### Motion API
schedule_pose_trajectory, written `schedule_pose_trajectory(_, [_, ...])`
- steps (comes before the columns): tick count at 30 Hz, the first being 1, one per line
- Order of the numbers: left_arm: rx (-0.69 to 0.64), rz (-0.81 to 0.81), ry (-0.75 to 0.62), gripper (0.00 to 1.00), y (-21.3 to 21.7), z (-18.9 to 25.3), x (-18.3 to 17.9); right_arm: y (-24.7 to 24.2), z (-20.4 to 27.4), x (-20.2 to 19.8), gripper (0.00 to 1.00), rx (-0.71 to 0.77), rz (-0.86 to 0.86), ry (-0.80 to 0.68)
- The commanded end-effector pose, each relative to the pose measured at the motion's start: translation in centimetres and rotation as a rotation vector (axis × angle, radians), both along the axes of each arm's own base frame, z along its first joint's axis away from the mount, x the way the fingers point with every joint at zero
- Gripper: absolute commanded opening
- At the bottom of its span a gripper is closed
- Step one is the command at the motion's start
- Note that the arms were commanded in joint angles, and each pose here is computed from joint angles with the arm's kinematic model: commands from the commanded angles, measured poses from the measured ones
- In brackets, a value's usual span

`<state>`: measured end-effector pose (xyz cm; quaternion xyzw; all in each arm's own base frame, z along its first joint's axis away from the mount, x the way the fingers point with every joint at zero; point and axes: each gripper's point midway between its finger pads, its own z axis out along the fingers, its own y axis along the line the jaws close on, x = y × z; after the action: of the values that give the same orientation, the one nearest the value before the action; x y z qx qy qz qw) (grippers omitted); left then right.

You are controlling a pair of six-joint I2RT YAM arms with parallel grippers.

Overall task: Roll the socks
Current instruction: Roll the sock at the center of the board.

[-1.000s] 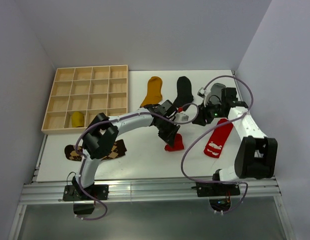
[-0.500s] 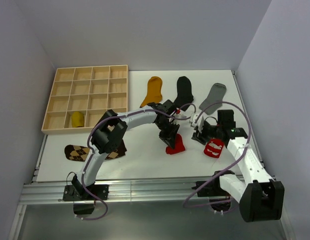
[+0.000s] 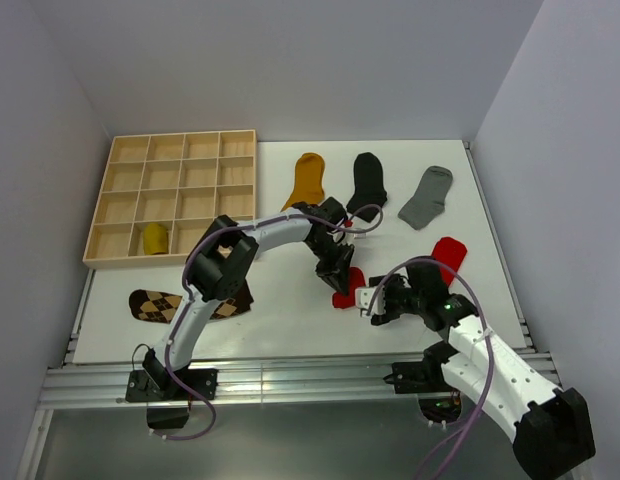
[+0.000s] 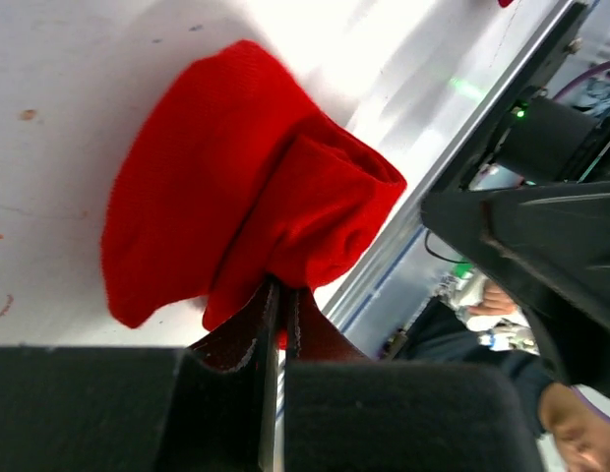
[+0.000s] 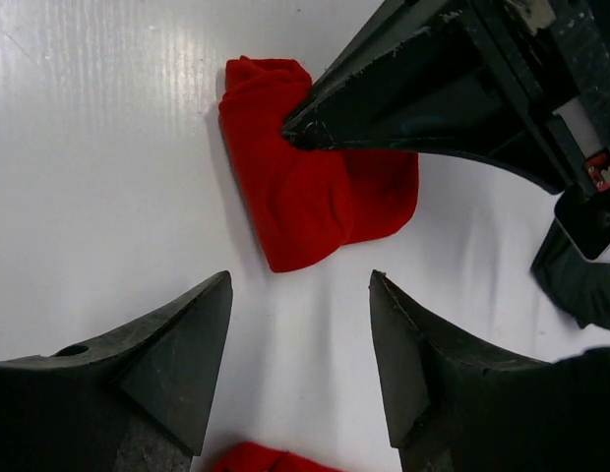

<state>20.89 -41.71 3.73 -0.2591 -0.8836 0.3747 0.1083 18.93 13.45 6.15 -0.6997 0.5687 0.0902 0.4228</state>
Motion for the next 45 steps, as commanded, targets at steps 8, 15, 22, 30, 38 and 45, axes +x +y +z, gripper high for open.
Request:
schedule_pose_trajectory(8, [0.086, 0.043, 0.011, 0.0, 0.7, -4.1, 1.6, 1.8, -0.7, 1.9, 0.64, -0.078, 0.076, -0.247])
schedule_pose_trajectory(15, [0.097, 0.048, 0.018, 0.0, 0.7, -4.2, 2.0, 3.2, -1.7, 1.9, 0.64, -0.104, 0.122, -0.353])
schedule_pose_trajectory(22, [0.101, 0.036, 0.038, 0.0, 1.0, -4.5, 1.6, 3.4, -2.5, 3.1, 0.6, -0.148, 0.104, -0.405])
schedule_pose_trajectory(30, [0.094, 0.064, 0.031, 0.11, 2.0, -4.1, 1.4, 4.0, -2.3, 3.4, 0.18, -0.175, 0.094, -0.28])
schedule_pose_trajectory(38, [-0.013, 0.308, -0.026, 0.35, 2.0, -0.5, 3.6, 5.0, -1.6, 0.9, 0.18, -0.176, 0.161, -0.032])
schedule_pose_trajectory(45, [-0.022, 0.615, -0.079, 0.38, 3.8, 2.2, 5.2, 5.6, -1.7, 0.1, 0.18, -0.191, 0.178, 0.109])
